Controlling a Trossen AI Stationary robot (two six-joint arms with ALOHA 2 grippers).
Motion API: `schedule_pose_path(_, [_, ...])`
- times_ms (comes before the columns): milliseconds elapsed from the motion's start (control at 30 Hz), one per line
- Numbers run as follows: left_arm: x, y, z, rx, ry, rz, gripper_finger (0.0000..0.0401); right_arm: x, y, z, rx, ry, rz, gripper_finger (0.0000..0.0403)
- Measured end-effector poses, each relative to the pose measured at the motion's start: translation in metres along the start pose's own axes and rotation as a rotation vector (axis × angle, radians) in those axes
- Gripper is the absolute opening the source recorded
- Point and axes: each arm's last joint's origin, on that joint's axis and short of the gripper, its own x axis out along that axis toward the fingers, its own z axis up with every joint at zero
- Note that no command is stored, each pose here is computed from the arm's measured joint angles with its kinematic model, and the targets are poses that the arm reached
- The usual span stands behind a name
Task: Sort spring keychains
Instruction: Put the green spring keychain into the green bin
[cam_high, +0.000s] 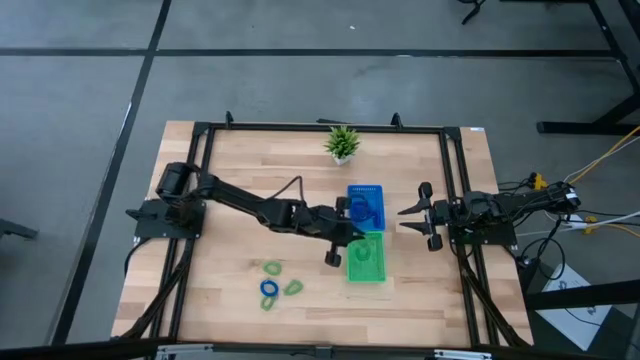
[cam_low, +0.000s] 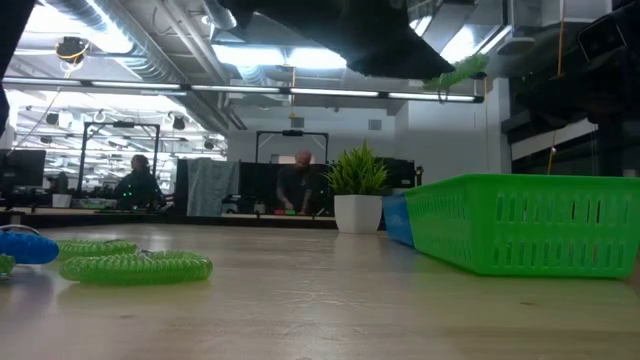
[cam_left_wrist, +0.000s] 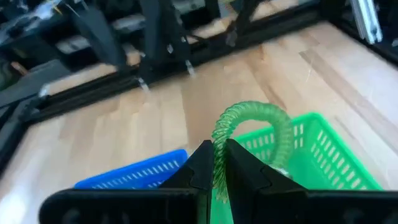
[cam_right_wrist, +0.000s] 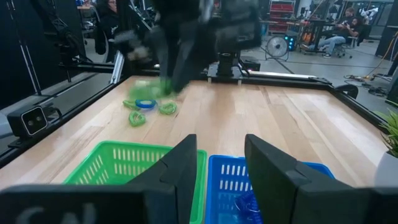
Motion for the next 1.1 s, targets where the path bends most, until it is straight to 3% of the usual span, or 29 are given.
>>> schedule_pose_path(400, [0.057, -0.02, -0.017, 0.144, 0.249, 0.004, 0.0022, 0.0, 0.0, 0.0, 0.0, 0.001, 0.01, 0.0136])
schedule_pose_path(733, [0.061, -0.022, -0.021, 0.153, 0.283, -0.014, 0.0038, 0.0, 0.0, 0.0, 0.0, 0.001, 0.01, 0.0136])
schedule_pose_path(1100, [0.059, -0.033, -0.018, 0.195, 0.278, -0.035, 0.0091, 0.0, 0.0, 0.0, 0.0, 0.001, 0.01, 0.0136])
